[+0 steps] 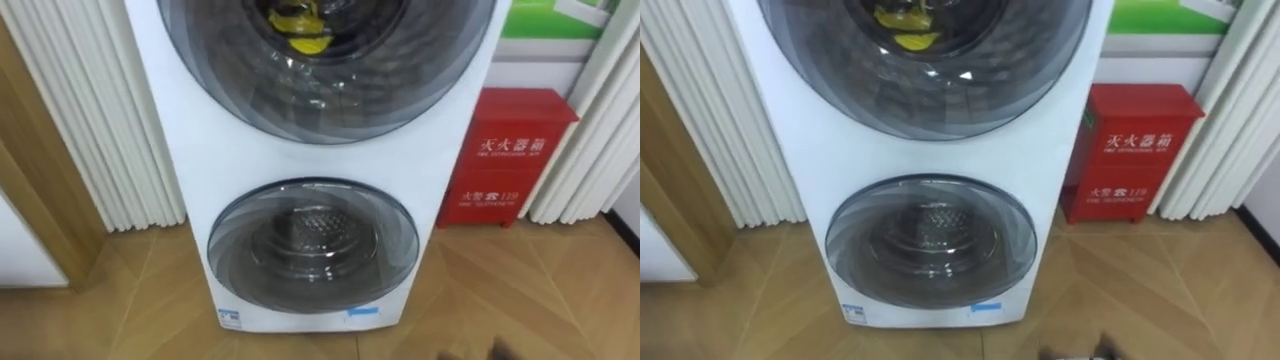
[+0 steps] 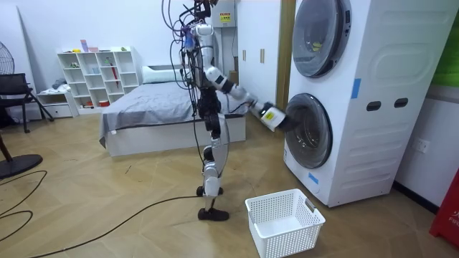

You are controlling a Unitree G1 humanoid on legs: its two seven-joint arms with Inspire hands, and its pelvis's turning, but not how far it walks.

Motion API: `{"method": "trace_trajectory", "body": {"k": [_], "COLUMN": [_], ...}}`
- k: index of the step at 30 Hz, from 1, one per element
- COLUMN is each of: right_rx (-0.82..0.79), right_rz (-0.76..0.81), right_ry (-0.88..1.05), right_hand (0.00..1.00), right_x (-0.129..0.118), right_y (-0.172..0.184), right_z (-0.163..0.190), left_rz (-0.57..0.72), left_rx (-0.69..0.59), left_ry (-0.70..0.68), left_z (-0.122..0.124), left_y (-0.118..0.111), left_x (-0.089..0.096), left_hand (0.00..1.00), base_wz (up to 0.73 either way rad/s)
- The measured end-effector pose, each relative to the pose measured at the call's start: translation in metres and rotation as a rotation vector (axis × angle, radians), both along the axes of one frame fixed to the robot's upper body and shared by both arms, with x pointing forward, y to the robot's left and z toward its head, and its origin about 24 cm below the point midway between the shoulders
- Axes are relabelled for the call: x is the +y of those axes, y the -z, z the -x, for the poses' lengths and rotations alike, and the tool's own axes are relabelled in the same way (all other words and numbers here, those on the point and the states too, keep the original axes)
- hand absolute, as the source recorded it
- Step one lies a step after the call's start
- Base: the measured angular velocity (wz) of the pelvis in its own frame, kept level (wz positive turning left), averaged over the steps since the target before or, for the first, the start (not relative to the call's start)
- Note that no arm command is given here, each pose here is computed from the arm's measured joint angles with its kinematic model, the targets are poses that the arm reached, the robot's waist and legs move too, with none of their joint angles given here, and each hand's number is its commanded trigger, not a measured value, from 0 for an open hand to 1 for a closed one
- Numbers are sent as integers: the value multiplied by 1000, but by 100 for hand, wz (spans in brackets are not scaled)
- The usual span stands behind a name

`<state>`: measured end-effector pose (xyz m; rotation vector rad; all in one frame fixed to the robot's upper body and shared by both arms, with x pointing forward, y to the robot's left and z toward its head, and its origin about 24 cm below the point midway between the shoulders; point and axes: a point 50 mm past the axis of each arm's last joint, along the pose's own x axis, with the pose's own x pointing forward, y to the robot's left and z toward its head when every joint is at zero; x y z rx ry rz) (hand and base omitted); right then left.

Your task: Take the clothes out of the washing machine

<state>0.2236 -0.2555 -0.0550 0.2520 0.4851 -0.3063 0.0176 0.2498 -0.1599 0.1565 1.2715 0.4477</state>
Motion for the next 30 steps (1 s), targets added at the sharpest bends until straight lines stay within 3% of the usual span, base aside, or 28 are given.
{"method": "trace_trajectory", "body": {"k": [9, 18, 30], "right_rx": [-158, -327, -462], "right_rz": [111, 105, 85], "right_ry": [131, 167, 127], "right_hand": [0, 0, 0], "right_x": [-18, -27, -25], "right_y": [-52, -110, -159], "right_z": [-44, -84, -116], "left_rz": [-24, -59, -56], "left_rx": [69, 130, 169], "left_ry": [65, 62, 143], "left_z": [1, 14, 15], "left_y": [-1, -4, -5], "left_x": [4, 16, 19], "left_hand": [0, 0, 0], "base_wz": [10, 8, 15]}}
